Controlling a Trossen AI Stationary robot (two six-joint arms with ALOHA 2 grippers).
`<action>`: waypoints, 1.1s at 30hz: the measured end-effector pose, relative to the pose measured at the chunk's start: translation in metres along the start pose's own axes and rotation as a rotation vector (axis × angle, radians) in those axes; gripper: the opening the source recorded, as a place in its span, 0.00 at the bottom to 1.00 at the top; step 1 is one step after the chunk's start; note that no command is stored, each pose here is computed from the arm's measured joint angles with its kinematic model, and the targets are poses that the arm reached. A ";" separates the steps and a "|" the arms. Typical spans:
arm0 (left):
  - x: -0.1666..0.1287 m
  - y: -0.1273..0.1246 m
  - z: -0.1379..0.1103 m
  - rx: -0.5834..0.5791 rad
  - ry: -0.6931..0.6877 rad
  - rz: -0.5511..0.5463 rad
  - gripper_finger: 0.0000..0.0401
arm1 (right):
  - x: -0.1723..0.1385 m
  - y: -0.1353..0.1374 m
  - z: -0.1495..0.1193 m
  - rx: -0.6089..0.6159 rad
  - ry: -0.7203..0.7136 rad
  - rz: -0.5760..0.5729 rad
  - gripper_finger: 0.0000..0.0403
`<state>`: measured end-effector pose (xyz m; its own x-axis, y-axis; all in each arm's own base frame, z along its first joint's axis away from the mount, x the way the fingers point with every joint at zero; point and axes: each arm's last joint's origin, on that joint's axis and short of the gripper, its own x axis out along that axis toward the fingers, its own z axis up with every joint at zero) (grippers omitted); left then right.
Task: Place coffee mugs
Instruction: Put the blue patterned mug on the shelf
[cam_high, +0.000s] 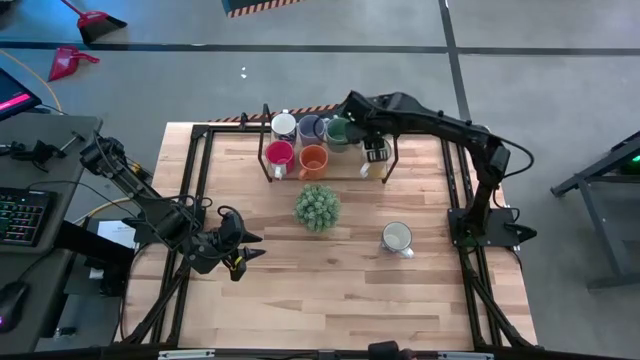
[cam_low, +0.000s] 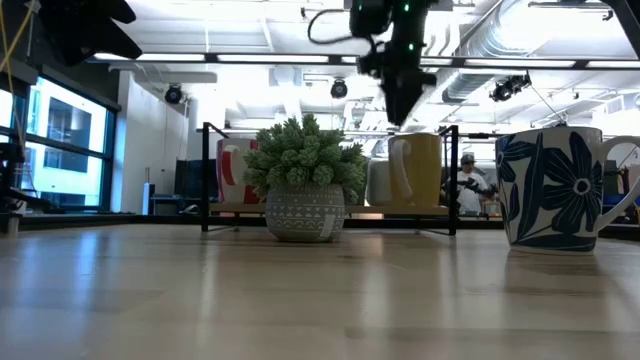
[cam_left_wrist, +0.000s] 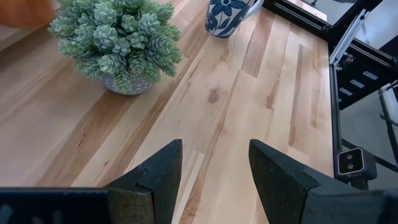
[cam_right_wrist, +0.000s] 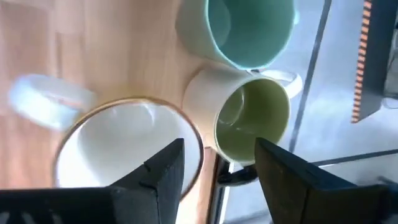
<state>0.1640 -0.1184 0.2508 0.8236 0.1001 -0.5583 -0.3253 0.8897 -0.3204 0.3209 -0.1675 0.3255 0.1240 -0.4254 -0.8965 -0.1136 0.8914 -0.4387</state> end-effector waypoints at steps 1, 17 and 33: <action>0.000 0.000 0.000 0.002 0.002 0.002 0.44 | -0.007 -0.002 -0.001 0.015 -0.003 0.007 0.43; 0.000 0.000 0.000 0.024 0.003 0.004 0.44 | -0.084 -0.007 -0.023 0.341 -0.159 0.317 0.43; 0.000 -0.009 0.003 0.085 0.014 -0.114 0.44 | -0.103 0.027 -0.001 0.510 -0.247 0.735 0.43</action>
<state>0.1680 -0.1245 0.2564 0.8460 -0.0096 -0.5331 -0.1888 0.9296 -0.3164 0.3039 -0.0996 0.4058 0.4059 0.2667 -0.8741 0.1937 0.9097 0.3674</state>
